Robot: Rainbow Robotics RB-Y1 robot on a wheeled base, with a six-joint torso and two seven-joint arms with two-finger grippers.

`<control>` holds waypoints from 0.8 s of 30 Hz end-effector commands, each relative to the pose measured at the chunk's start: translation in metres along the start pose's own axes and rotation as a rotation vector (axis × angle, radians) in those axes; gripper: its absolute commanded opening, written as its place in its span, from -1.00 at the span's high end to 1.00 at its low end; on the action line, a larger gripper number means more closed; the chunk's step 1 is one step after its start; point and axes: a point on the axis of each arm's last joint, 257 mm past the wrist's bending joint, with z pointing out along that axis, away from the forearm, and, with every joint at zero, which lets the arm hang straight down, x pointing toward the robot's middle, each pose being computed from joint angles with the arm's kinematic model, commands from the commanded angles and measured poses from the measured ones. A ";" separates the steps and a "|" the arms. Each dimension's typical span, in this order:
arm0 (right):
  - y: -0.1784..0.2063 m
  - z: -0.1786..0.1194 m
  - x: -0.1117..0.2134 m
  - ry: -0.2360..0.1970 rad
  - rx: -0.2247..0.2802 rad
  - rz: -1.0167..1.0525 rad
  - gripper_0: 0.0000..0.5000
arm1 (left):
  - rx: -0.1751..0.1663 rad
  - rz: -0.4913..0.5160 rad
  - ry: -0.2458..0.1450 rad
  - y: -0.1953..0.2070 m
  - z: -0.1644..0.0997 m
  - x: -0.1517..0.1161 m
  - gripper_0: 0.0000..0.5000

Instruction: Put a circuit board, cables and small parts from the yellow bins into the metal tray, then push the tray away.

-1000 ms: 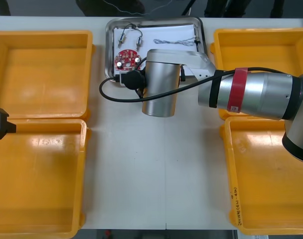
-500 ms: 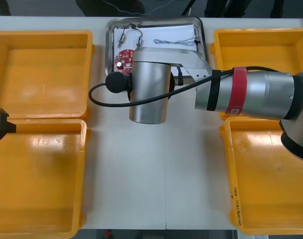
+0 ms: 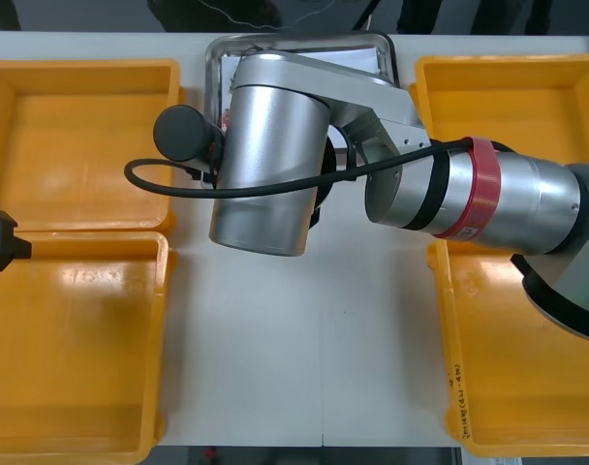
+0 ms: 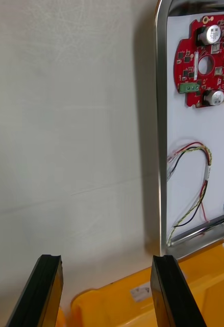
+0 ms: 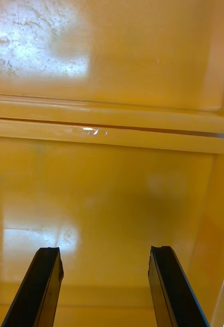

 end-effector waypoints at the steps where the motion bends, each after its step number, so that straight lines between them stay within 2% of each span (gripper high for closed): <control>1: 0.022 -0.031 -0.013 -0.064 -0.069 0.163 -1.00 | -0.047 0.102 -0.023 0.015 -0.014 -0.004 -1.00; 3: 0.028 -0.036 -0.014 -0.094 -0.093 0.213 -1.00 | -0.047 0.102 -0.023 0.015 -0.014 -0.004 -1.00; 12: 0.045 -0.077 -0.020 -0.279 -0.190 0.480 -1.00 | -0.047 0.102 -0.023 0.015 -0.014 -0.004 -1.00; 14: 0.045 -0.083 -0.017 -0.306 -0.210 0.546 -1.00 | -0.047 0.102 -0.023 0.015 -0.014 -0.004 -1.00; 19: 0.043 -0.085 0.005 -0.326 -0.245 0.717 -1.00 | -0.047 0.102 -0.023 0.015 -0.014 -0.004 -1.00; 24: 0.031 -0.081 0.034 -0.316 -0.254 0.906 -1.00 | -0.047 0.102 -0.023 0.015 -0.014 -0.004 -1.00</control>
